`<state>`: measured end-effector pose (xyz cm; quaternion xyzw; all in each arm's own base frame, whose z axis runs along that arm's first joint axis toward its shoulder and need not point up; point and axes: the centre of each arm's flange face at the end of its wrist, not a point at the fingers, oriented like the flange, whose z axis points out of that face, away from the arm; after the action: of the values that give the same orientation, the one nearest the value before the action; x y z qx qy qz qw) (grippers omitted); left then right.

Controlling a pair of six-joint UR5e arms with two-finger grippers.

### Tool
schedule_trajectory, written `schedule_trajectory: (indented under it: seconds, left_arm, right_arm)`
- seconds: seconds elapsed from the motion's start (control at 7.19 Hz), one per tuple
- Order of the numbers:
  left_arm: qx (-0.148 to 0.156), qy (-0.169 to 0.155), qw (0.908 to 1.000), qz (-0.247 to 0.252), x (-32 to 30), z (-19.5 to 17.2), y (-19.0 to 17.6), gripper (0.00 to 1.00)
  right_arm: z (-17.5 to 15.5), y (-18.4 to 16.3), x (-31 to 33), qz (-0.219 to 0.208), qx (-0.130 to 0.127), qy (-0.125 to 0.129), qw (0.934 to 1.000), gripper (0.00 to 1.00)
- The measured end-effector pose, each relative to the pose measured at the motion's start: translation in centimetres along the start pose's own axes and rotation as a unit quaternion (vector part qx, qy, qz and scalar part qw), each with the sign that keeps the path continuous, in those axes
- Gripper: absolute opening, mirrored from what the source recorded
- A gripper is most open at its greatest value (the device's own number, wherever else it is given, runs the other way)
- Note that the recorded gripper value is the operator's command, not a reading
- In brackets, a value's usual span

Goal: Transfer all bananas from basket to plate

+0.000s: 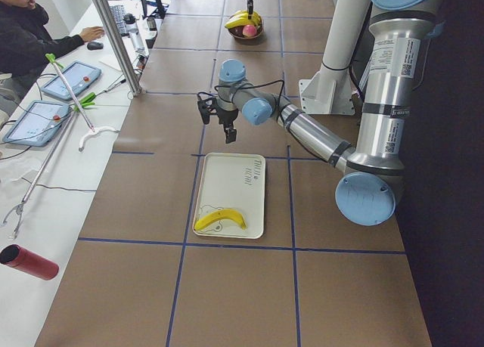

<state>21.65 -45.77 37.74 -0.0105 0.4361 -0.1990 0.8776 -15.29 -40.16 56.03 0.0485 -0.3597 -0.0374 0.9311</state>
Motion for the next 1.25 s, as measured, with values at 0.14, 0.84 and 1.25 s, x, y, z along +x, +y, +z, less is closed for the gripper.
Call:
schedule_trajectory:
  seconds: [0.14, 0.84, 1.25]
  left_arm:
    - [0.000, 0.000, 1.0000, 0.000, 0.0, 0.0, 0.0, 1.00]
    - [0.000, 0.000, 1.0000, 0.000, 0.0, 0.0, 0.0, 1.00]
    - [0.000, 0.001, 1.0000, 0.001, 0.1, -0.1, 0.0, 1.00]
  right_arm:
    - [0.1, 0.0, 0.0, 0.000, -0.001, 0.000, 1.0000, 0.24]
    - [-1.2, -0.3, 0.4, 0.006, 0.011, -0.005, 0.9999, 0.01]
    - [-8.0, -0.6, 1.1, 0.025, 0.065, -0.033, 0.9970, 0.00]
